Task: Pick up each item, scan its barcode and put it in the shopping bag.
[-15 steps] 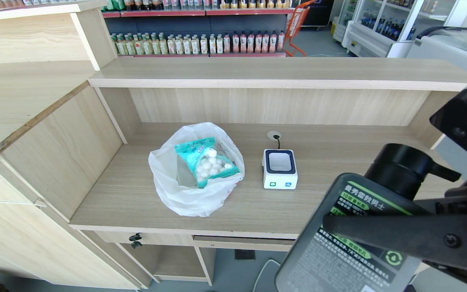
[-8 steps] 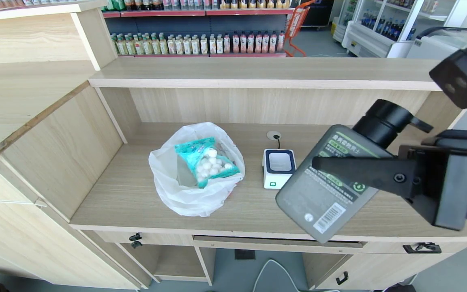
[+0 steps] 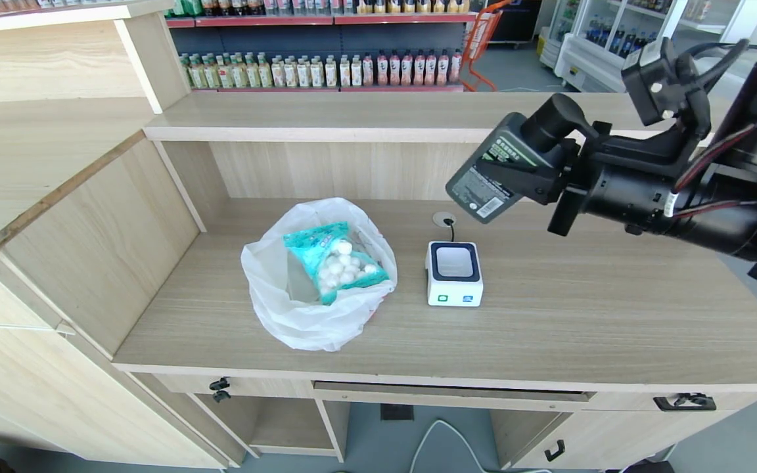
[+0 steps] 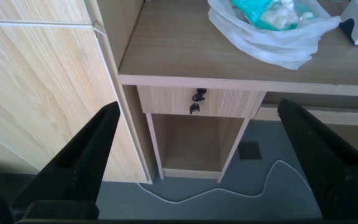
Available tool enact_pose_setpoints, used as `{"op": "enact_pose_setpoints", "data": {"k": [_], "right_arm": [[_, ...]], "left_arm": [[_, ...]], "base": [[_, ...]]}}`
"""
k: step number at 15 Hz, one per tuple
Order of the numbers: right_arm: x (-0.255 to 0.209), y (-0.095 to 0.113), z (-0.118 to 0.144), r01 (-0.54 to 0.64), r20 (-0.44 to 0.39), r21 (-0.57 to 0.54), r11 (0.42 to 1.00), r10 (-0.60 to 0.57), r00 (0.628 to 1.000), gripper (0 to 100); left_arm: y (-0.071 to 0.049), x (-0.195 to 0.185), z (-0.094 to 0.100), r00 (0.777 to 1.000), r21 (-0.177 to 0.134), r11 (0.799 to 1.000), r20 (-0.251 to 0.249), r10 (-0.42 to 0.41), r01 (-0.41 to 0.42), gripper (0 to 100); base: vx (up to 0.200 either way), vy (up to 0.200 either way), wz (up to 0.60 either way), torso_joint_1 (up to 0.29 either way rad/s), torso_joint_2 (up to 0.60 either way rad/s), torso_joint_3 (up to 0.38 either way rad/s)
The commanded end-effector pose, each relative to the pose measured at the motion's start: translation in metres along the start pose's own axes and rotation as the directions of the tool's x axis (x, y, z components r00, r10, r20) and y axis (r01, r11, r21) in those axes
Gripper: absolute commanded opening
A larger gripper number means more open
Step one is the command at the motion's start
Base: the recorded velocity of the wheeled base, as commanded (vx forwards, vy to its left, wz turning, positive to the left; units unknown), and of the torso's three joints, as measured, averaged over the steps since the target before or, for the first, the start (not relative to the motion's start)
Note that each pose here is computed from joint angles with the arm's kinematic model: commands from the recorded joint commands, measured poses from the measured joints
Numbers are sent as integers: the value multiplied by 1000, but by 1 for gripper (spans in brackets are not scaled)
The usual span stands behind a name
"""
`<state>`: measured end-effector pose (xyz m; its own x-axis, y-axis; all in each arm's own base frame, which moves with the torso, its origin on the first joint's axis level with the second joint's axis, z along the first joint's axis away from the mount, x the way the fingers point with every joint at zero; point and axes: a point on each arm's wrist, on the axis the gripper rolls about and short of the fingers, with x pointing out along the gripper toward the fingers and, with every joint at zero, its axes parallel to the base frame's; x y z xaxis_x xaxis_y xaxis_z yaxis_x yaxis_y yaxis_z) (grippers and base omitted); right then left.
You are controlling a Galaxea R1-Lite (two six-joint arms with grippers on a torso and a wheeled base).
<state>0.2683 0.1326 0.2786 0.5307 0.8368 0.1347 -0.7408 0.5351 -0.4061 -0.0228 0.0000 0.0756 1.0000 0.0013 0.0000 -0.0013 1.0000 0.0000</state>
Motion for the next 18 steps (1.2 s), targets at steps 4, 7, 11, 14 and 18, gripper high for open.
{"op": "enact_pose_setpoints", "data": {"k": [4,7,11,14,18], "right_arm": [[-13,-66,-72,-159,-25,-389,907,163,986,0],[-22,-90,-93,-194,-19,-509,839,214,977,0],[-21,-101,-113,-227,8,-636,738,301,954,0],[-16,-106,-125,-233,19,-675,700,332,943,0],[-12,-106,-142,-244,19,-684,688,350,936,0]], "left_arm": [[0,0,0,1000,0,1000,0,0,0,100],[0,0,0,1000,2,1000,2,0,0,100],[0,0,0,1000,0,1000,0,0,0,100],[0,0,0,1000,0,1000,2,0,0,100],[0,0,0,1000,0,1000,2,0,0,100]], "base": [[0,0,0,0,0,0],[0,0,0,0,0,0],[0,0,0,0,0,0],[0,0,0,0,0,0],[0,0,0,0,0,0]]}}
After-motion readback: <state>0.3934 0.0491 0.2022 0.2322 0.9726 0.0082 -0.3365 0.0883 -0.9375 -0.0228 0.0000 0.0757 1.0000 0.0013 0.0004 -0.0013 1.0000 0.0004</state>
